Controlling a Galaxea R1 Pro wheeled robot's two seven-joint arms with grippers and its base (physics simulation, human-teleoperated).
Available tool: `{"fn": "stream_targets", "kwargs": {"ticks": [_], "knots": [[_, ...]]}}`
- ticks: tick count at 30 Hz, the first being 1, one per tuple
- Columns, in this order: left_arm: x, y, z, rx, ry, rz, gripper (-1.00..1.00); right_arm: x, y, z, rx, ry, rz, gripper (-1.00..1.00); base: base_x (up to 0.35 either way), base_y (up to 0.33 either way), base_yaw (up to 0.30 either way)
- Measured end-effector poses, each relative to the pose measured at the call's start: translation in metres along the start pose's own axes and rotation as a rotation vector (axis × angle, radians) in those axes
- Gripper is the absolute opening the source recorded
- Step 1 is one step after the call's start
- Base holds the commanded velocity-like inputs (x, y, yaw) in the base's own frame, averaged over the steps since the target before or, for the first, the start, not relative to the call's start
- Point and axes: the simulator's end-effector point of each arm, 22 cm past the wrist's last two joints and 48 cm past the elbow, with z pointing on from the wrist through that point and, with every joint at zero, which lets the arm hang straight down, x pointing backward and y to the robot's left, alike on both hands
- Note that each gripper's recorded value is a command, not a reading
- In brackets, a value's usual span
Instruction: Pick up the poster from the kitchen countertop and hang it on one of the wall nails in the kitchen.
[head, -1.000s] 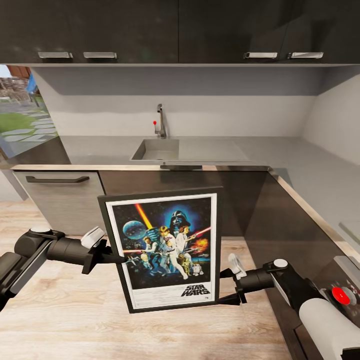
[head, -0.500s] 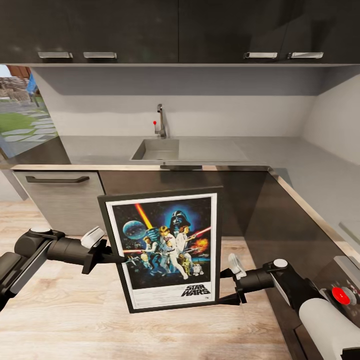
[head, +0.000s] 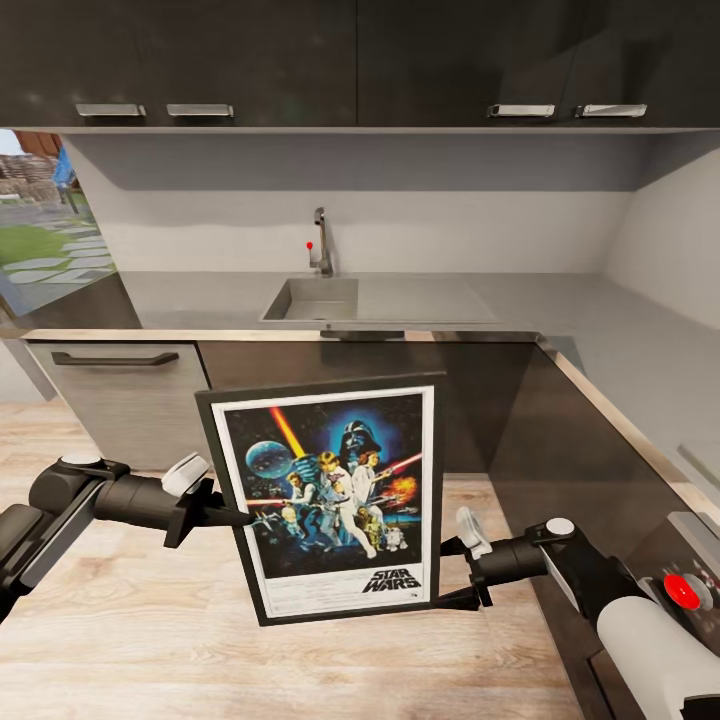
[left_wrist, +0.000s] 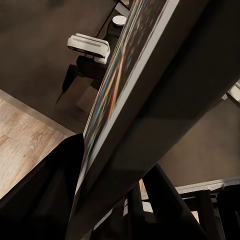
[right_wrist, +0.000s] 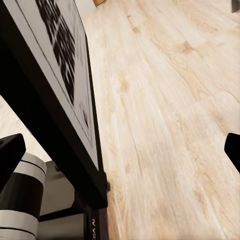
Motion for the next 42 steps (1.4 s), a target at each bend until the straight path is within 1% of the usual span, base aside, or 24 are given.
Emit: {"fn": "stream_targets", "kwargs": {"ticks": [20, 21, 32, 37, 42], "knots": [[0.0002, 0.0000, 0.0001, 0.000, 0.000, 0.000, -1.00, 0.0000, 0.0000, 0.0000, 0.000, 0.000, 0.000, 1.00, 0.000, 0.000, 0.000], [0.0002, 0.0000, 0.0001, 0.000, 0.000, 0.000, -1.00, 0.0000, 0.0000, 0.0000, 0.000, 0.000, 0.000, -1.00, 0.000, 0.000, 0.000], [0.0001, 0.0016, -0.0006, -0.007, 0.002, 0.006, -1.00, 0.0004, 0.0013, 0.0006, -0.005, 0.001, -0.001, -1.00, 0.000, 0.000, 0.000], [-0.0005, 0.0062, -0.0005, -0.028, -0.001, 0.006, -1.00, 0.0004, 0.0012, 0.0006, -0.005, 0.001, -0.001, -1.00, 0.000, 0.000, 0.000], [-0.0007, 0.0064, -0.0004, -0.029, -0.001, 0.006, -1.00, 0.0003, 0.0012, 0.0006, -0.005, 0.001, -0.004, -1.00, 0.000, 0.000, 0.000]]}}
